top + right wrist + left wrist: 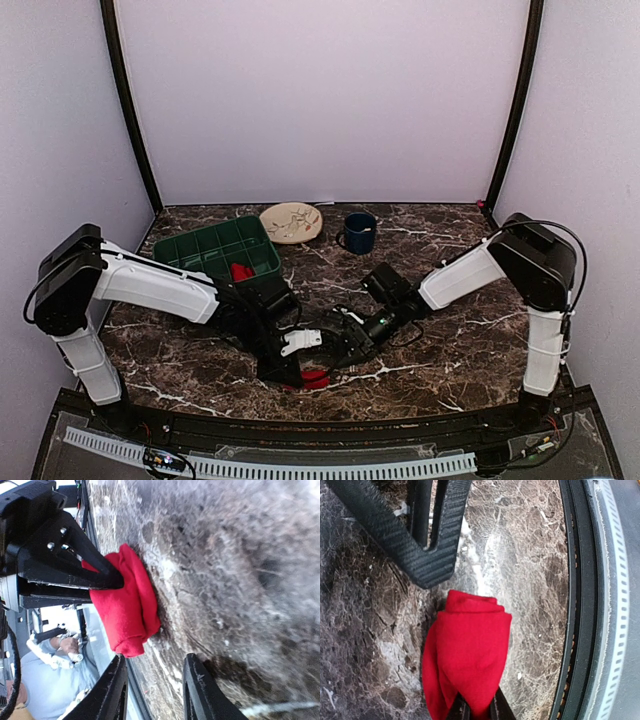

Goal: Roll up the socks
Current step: Pick up the sock from the center of the board, then place the sock in the storage box, then reset both arms

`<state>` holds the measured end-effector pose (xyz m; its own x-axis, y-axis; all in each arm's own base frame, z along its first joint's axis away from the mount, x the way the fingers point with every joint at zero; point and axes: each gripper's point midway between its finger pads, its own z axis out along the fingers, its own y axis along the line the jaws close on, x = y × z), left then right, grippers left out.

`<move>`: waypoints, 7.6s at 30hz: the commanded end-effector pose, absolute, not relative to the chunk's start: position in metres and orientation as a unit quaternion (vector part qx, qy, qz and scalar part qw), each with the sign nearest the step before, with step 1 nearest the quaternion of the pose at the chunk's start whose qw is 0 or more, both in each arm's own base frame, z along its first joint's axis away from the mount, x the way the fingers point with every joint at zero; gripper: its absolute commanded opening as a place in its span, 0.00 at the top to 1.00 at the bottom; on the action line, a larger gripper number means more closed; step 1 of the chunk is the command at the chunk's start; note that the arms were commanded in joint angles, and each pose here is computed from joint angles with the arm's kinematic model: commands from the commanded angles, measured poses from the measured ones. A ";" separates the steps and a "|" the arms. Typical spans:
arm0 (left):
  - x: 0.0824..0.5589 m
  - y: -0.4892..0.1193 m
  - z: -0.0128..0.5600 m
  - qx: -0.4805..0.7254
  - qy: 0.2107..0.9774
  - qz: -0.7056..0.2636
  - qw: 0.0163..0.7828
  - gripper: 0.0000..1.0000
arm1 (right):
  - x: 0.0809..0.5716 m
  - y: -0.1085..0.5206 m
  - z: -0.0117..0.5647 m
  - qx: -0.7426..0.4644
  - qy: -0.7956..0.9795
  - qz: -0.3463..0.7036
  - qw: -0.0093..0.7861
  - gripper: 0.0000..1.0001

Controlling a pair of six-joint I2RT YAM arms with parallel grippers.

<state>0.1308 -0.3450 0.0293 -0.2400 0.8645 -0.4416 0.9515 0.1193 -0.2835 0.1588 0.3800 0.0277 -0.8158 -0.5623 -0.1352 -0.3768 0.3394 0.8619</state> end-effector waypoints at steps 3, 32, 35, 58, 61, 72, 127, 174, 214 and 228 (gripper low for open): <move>0.120 -0.344 0.029 0.587 0.752 -0.300 0.030 0.95 | 0.180 0.369 0.012 0.268 -0.849 -0.454 0.026 0.63; 0.197 -0.340 0.104 0.319 0.800 -0.502 0.079 1.00 | 0.204 0.359 0.036 0.248 -0.856 -0.447 -0.076 0.63; 0.215 -0.337 0.121 0.287 0.802 -0.513 0.106 1.00 | 0.207 0.359 0.038 0.248 -0.855 -0.449 -0.082 0.63; 0.373 -0.146 0.185 -0.110 0.909 -0.135 0.378 1.00 | 0.226 0.371 0.064 0.253 -0.838 -0.465 -0.130 0.62; 0.372 -0.135 0.176 -0.146 0.913 -0.109 0.366 1.00 | 0.228 0.373 0.067 0.252 -0.835 -0.471 -0.135 0.62; 0.364 -0.104 0.157 -0.248 0.908 -0.036 0.335 1.00 | 0.230 0.382 0.085 0.248 -0.812 -0.507 -0.151 0.62; 0.375 -0.126 0.099 -0.237 0.934 0.064 0.258 1.00 | 0.232 0.400 0.107 0.235 -0.769 -0.575 -0.151 0.59; 0.390 -0.134 0.040 -0.200 0.953 -0.051 0.224 0.58 | 0.246 0.412 0.105 0.229 -0.778 -0.568 -0.141 0.58; 0.387 -0.035 0.305 -0.182 0.729 0.072 0.656 0.38 | 0.398 0.282 0.151 0.114 -0.864 -0.247 -0.423 0.51; 0.406 0.019 0.273 -0.111 0.690 0.062 0.712 0.34 | 0.412 0.166 0.173 0.012 -0.863 -0.061 -0.502 0.45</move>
